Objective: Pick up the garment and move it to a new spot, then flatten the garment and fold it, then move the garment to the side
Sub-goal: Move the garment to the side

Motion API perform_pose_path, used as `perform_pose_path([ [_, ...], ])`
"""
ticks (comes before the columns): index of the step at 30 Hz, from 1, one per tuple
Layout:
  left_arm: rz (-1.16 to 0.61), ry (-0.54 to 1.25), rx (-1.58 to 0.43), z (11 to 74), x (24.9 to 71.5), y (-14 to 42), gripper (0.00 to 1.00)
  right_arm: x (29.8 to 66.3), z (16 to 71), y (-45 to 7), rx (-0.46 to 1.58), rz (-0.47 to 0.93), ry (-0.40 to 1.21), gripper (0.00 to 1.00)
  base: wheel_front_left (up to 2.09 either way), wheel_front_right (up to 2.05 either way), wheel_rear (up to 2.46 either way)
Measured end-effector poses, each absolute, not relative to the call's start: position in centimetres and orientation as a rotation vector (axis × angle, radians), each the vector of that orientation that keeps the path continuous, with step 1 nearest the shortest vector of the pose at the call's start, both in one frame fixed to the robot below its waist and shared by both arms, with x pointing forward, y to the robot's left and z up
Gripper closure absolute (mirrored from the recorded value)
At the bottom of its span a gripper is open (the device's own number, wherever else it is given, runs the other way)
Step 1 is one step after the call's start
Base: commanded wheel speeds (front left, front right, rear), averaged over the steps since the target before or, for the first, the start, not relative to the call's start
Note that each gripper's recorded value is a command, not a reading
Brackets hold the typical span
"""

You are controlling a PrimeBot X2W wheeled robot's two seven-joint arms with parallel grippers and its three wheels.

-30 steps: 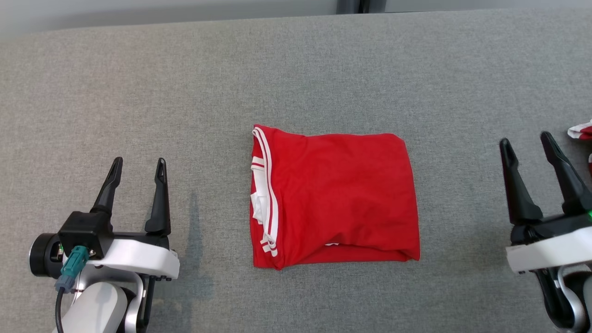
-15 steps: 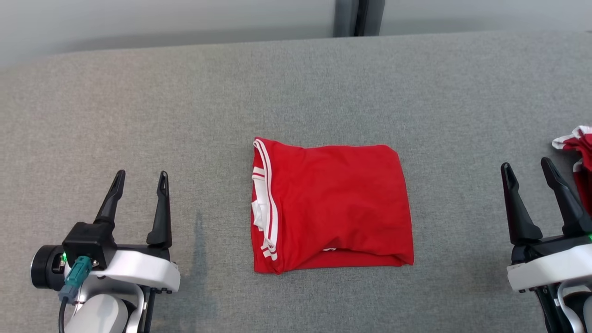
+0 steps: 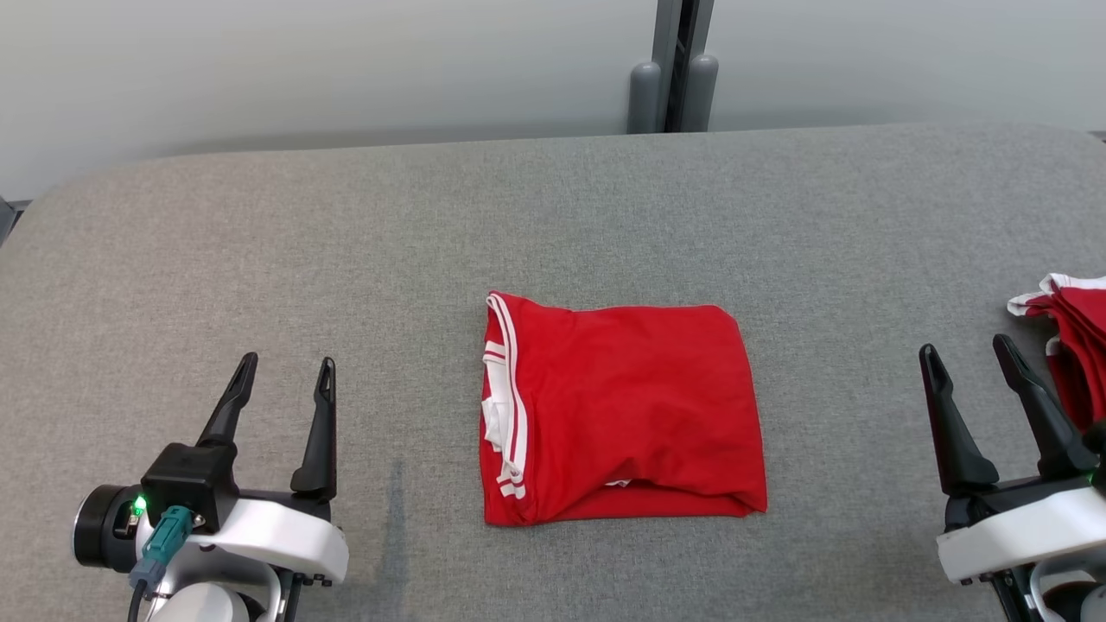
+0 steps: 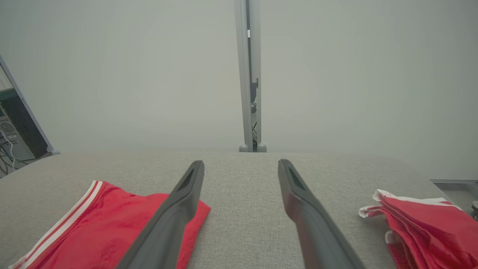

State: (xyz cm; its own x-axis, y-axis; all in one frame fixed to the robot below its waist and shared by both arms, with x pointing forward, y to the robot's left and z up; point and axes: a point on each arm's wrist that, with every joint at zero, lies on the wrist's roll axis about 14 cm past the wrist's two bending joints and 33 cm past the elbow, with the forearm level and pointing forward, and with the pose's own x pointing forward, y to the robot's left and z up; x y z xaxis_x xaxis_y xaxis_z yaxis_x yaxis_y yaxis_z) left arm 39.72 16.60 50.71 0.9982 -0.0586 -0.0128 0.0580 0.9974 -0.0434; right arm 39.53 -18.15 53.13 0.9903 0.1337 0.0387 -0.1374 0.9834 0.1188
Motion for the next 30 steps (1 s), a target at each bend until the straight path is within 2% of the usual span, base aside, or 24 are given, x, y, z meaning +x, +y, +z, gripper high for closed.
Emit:
perform_pose_path([
  [16,-0.033,-0.017,-0.028,52.3,38.0,17.5,0.00,37.6,53.8,-18.8,0.104,0.108,-0.033,0.00,0.00,0.00,0.00],
  [30,-0.007,-0.051,-0.027,53.3,37.6,18.6,0.00,37.8,53.9,-18.0,0.116,0.122,-0.033,0.00,0.00,0.00,0.00],
])
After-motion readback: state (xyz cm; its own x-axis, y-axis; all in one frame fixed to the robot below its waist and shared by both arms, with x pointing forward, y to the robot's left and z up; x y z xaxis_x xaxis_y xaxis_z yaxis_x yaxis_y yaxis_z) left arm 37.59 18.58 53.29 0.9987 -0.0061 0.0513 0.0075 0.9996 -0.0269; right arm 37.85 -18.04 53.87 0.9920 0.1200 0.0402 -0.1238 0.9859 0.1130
